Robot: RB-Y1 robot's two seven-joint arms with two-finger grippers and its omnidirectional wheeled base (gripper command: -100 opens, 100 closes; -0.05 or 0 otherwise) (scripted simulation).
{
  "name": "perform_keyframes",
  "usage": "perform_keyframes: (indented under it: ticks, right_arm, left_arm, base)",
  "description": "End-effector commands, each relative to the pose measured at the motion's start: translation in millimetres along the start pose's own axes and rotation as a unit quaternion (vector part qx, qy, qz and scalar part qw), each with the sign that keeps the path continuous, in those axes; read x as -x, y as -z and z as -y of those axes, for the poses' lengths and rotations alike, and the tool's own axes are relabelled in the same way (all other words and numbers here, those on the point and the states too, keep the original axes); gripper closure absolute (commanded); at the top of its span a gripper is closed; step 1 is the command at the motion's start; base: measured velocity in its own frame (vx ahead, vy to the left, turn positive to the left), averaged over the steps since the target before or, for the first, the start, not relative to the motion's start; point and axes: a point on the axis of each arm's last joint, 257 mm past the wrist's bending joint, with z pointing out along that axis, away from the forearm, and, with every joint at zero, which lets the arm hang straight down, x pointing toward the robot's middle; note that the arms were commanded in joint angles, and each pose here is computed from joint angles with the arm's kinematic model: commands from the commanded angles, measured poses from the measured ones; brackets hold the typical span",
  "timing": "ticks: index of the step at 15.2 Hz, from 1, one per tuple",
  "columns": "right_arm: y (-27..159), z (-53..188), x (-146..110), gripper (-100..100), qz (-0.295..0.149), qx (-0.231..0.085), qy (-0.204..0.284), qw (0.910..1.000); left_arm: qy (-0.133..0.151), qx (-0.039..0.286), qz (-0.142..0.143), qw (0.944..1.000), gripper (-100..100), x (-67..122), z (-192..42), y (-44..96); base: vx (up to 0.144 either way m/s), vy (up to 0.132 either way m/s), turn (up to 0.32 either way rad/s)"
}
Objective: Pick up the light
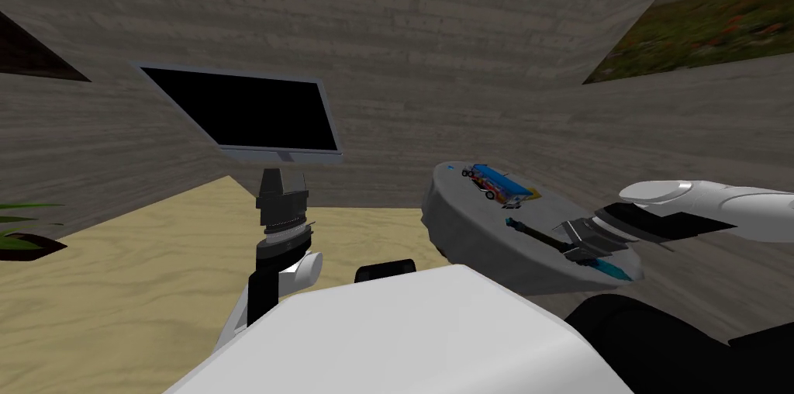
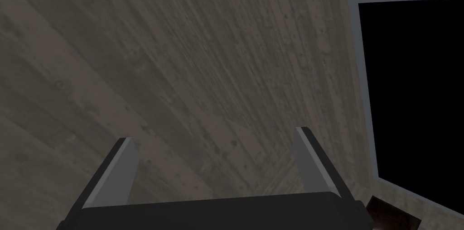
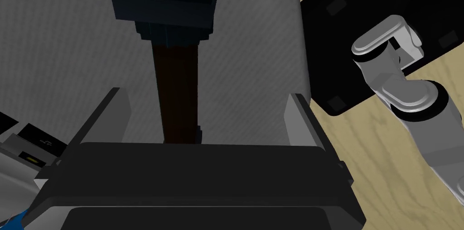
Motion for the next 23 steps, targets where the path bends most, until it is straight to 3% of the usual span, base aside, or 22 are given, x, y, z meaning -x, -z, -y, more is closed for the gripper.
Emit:
perform_keyframes:
  ticks: [1, 3, 6, 12, 13, 17, 18, 21, 23]
  right_arm:
    - [-1.3, -2.0, -1.3, -100, -0.002, 0.004, 0.002, 1.0000]
    - [-1.5, -2.4, -2.6, -100, -0.003, 0.004, 0.001, 1.0000]
    - [-16.4, -12.8, -20.5, -100, -0.003, 0.003, -0.009, 1.0000]
    - [-18.2, -14.6, -22.3, -100, -0.002, 0.003, -0.012, 0.9999]
    - [-18.9, -15.0, -23.5, 100, -0.003, 0.003, -0.012, 0.9999]
    - [-18.8, -14.8, -23.5, 100, -0.003, 0.002, -0.012, 0.9999]
    - [-7.9, -6.9, -10.6, 100, -0.003, 0.004, -0.003, 1.0000]
    - [-7.6, -9.6, -31.3, 100, -0.042, 0.009, 0.024, 0.9988]
    - [-7.9, -7.5, -13.0, 100, -0.008, 0.005, -0.001, 1.0000]
  left_arm:
    - [0.000, 0.000, 0.000, 1.0000, 0, 0.0, 0.0, 0.0]
    - [0.000, 0.000, 0.000, 1.0000, 0, 0.0, 0.0, 0.0]
    - [0.000, 0.000, 0.000, 1.0000, 0, -0.1, 0.0, -0.1]
    - [0.000, 0.000, 0.000, 1.0000, 0, -0.1, 0.0, -0.1]
    - [0.000, 0.000, 0.000, 1.0000, 0, -0.1, 0.0, -0.1]
    - [0.000, 0.000, 0.000, 1.0000, 0, -0.1, 0.0, -0.1]
    - [0.000, 0.000, 0.000, 1.0000, 0, -0.1, 0.0, -0.1]
    - [0.000, 0.000, 0.000, 1.0000, 0, -0.1, 0.0, -0.1]
    - [0.000, 0.000, 0.000, 1.0000, 0, -0.1, 0.0, -0.1]
  base:
    - [0.104, -0.072, 0.033]
    - [0.038, -0.024, 0.004]
    - [0.019, 0.005, 0.100]
    - [0.003, 0.005, 0.012]
    - [0.000, 0.000, 0.000]
    - [0.000, 0.000, 0.000]
    - [-0.009, -0.003, -0.099]
    - [-0.011, -0.008, -0.054]
    - [-0.007, -0.003, -0.002]
